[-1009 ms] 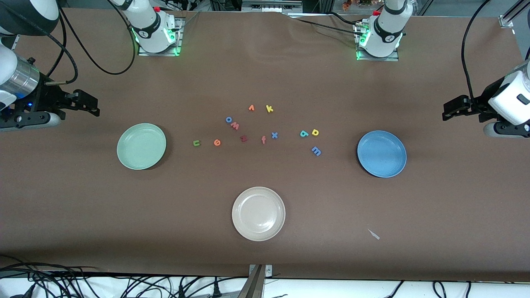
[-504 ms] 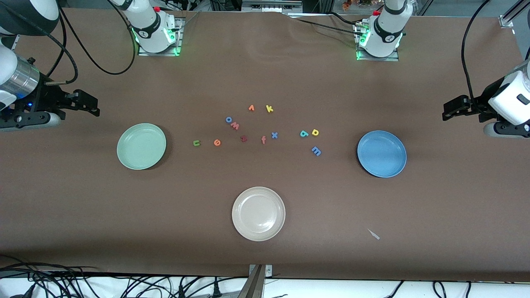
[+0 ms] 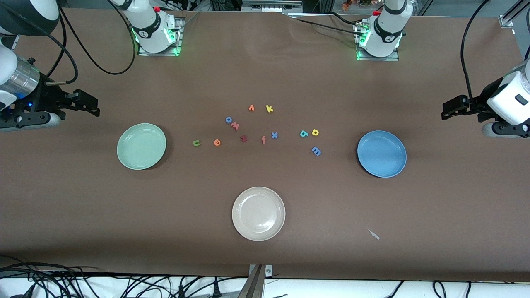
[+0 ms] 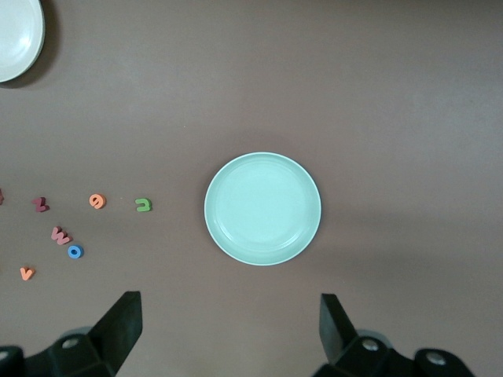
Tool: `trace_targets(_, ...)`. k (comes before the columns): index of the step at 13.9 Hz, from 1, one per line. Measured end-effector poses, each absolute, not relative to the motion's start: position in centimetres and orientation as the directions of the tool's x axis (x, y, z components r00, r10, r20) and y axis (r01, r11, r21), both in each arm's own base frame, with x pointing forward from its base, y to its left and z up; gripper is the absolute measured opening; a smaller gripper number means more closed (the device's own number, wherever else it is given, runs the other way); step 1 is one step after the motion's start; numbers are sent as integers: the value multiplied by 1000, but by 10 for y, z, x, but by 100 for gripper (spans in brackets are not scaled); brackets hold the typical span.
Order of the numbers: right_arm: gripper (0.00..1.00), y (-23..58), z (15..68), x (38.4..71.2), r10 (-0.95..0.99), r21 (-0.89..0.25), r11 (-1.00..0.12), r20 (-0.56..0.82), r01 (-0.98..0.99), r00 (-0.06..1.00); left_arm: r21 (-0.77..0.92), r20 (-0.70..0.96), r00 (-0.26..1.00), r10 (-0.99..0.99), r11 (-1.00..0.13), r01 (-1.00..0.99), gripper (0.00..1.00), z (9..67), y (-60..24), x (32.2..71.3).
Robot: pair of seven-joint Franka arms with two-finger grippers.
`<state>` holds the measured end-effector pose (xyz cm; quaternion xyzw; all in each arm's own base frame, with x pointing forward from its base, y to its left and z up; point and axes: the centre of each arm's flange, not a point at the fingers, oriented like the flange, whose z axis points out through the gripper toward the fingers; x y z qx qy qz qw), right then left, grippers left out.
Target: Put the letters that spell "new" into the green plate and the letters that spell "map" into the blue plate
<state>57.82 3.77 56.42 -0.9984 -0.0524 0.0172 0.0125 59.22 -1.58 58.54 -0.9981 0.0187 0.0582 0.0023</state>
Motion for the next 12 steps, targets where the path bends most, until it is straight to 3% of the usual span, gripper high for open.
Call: trace_targets(12,100,38,564,578,105,-27,-994,-34,104,994,38,-78,996,-30,-999,-27,100,565,-17,590)
